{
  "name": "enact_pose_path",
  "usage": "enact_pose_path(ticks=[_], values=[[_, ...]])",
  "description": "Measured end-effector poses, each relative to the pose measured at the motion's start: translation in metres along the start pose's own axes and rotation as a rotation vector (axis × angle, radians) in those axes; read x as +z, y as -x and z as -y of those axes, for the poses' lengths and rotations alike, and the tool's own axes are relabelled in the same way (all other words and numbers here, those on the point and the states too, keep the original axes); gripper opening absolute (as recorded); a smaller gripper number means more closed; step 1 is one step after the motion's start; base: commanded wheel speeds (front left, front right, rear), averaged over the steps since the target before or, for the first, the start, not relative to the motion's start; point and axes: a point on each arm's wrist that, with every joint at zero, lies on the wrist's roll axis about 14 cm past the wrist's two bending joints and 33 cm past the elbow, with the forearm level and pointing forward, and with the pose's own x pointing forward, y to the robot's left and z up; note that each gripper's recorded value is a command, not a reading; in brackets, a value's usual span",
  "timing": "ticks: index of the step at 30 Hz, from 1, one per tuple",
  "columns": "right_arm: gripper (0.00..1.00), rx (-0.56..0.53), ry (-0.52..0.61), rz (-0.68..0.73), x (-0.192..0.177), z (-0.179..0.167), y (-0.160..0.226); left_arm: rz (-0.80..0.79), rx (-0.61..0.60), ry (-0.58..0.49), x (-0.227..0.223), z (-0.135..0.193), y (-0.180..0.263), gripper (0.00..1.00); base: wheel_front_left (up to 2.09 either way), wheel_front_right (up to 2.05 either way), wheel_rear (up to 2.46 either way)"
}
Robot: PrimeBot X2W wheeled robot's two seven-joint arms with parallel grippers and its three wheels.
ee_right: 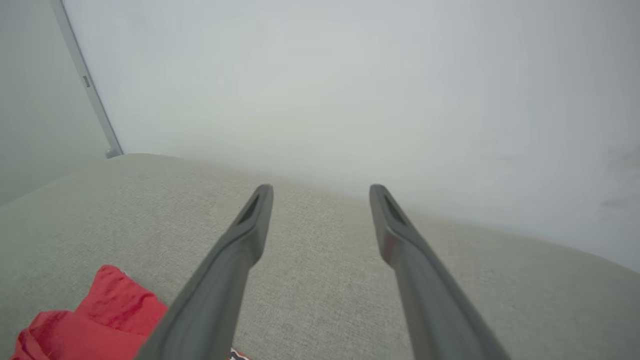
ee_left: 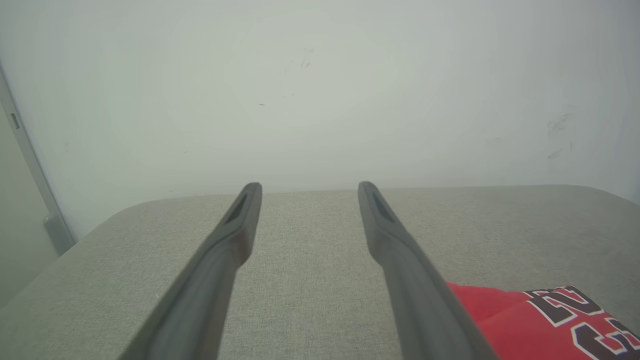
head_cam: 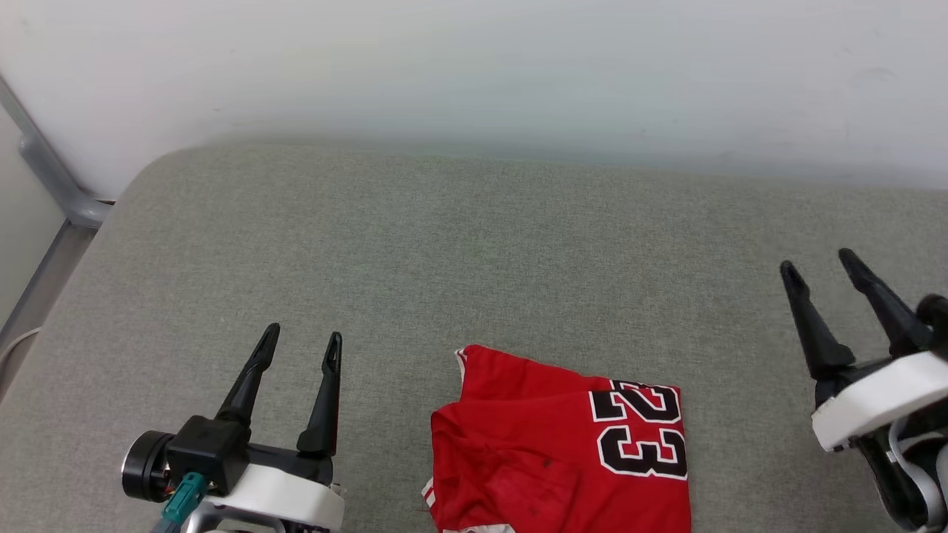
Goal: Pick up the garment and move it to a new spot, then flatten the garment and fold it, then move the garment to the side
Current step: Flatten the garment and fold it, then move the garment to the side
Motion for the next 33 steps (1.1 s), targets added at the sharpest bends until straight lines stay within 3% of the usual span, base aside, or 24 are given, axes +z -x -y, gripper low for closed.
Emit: enact_pose_path(ticks=[9, 22, 26, 33], values=[[1.0, -0.139, -0.092, 0.058, -0.018, 0.01, 0.037, -0.008, -0.021, 0.014, -0.004, 0.011, -0.002, 1.0, 0.0, 0.0, 0.0], [1.0, -0.139, -0.156, 0.012, -0.038, -0.007, 0.04, 0.008, -0.042, -0.016, 0.002, 0.015, -0.004, 1.0, 0.0, 0.0, 0.0], [1.0, -0.103, -0.16, -0.103, -0.057, -0.016, 0.039, 0.0, -0.039, -0.018, -0.001, 0.014, -0.005, 1.0, 0.0, 0.0, 0.0], [1.0, -0.024, -0.233, -0.506, -0.106, -0.033, 0.05, -0.02, -0.031, -0.018, -0.009, 0.011, -0.01, 1.0, 0.0, 0.0, 0.0]])
